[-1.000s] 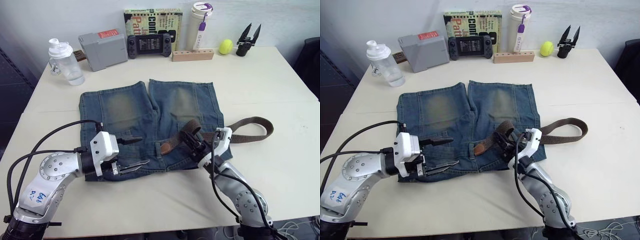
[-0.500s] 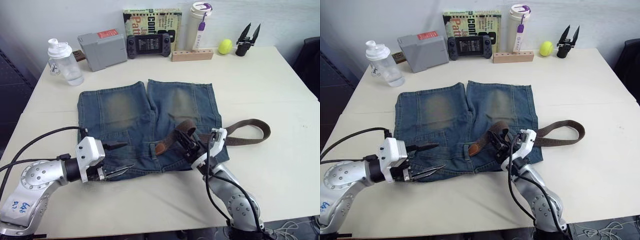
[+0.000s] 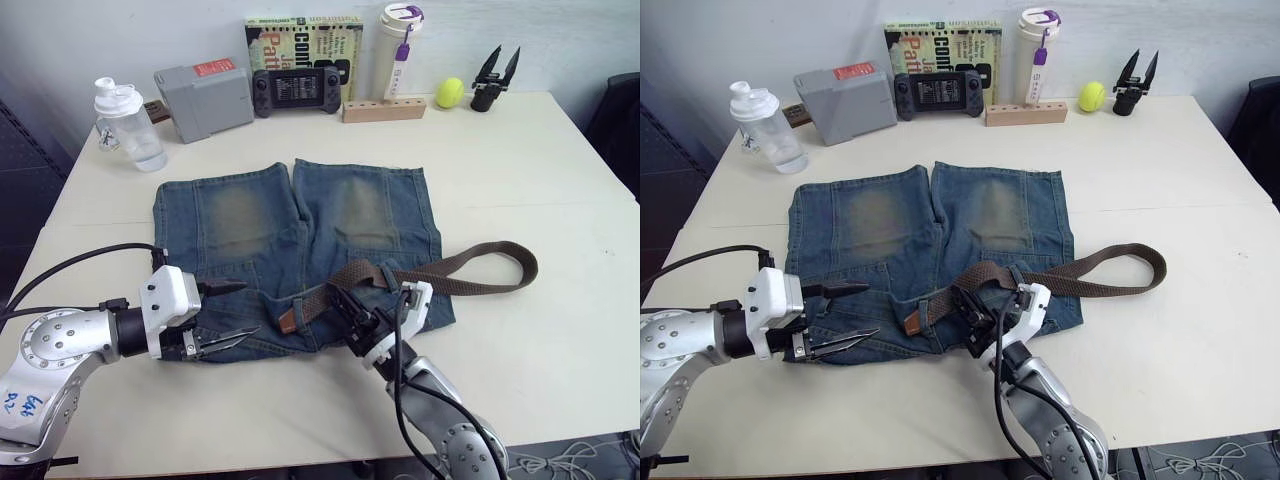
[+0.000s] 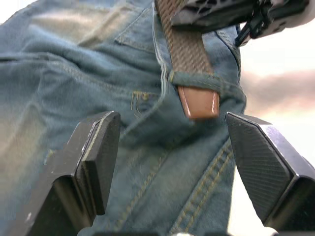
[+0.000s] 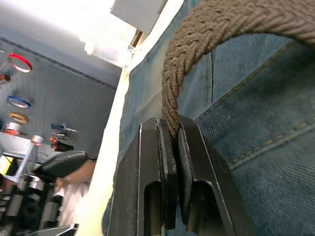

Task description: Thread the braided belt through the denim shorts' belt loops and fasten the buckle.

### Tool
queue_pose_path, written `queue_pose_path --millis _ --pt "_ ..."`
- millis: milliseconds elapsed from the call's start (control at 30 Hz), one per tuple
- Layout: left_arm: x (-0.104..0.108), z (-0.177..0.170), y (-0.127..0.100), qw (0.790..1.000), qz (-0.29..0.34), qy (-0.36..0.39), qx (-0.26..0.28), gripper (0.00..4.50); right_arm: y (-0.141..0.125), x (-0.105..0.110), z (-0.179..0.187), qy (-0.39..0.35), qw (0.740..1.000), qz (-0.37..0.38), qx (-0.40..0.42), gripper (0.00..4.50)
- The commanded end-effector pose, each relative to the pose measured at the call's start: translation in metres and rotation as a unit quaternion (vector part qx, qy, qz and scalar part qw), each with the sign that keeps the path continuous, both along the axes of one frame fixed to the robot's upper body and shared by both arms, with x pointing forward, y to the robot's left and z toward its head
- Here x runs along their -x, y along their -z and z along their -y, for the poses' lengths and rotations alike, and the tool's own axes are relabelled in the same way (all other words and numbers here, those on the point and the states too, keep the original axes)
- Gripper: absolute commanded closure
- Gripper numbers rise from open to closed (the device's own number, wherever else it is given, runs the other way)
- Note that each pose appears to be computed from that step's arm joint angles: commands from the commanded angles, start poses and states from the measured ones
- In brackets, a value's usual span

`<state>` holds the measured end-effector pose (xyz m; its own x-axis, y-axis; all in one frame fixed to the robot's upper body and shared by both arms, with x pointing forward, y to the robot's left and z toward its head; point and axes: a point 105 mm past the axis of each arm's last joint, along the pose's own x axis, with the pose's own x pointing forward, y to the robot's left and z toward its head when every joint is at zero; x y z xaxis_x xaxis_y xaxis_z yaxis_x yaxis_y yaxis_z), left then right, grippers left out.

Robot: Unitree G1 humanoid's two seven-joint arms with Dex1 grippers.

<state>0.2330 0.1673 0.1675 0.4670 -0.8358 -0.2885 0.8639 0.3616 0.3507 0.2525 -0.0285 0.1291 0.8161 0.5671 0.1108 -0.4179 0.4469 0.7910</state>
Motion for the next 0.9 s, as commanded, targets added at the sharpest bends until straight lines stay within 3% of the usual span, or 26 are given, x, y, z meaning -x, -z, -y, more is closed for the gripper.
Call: queue_pose_path --millis 33,133,233,267,333,467,567,767,900 --pt "0.004 0.005 0.007 0.997 0.037 0.044 -0.046 0.77 -0.001 -0.002 -0.010 -0.015 1.000 0.015 0.009 4.50" --pt "0.002 0.006 0.013 0.991 0.083 0.066 -0.078 0.77 0.009 -0.006 -0.016 -0.033 0.999 0.005 0.039 4.50" --pt "0.001 0.008 0.020 0.973 0.162 0.101 -0.131 0.77 0.013 -0.009 -0.019 -0.048 0.997 0.003 0.056 4.50" --pt "-0.003 0.010 0.020 0.958 0.222 0.104 -0.148 0.77 0.013 -0.011 -0.019 -0.052 0.997 0.003 0.059 4.50" --pt "-0.007 0.014 0.020 0.934 0.300 0.108 -0.162 0.77 0.013 -0.014 -0.019 -0.056 0.997 0.004 0.060 4.50" --pt "-0.005 0.021 0.026 0.906 0.380 0.111 -0.150 0.77 0.012 -0.015 -0.020 -0.064 0.996 0.005 0.063 4.50" --pt "-0.006 0.022 0.024 0.897 0.411 0.096 -0.133 0.77 0.011 -0.017 -0.019 -0.065 0.996 0.007 0.067 4.50" --pt "-0.011 0.020 0.030 0.881 0.440 0.095 -0.148 0.77 0.008 -0.020 -0.019 -0.071 0.995 0.016 0.070 4.50" --pt "-0.012 0.019 0.035 0.882 0.436 0.095 -0.151 0.77 0.007 -0.020 -0.018 -0.075 0.994 0.019 0.072 4.50"
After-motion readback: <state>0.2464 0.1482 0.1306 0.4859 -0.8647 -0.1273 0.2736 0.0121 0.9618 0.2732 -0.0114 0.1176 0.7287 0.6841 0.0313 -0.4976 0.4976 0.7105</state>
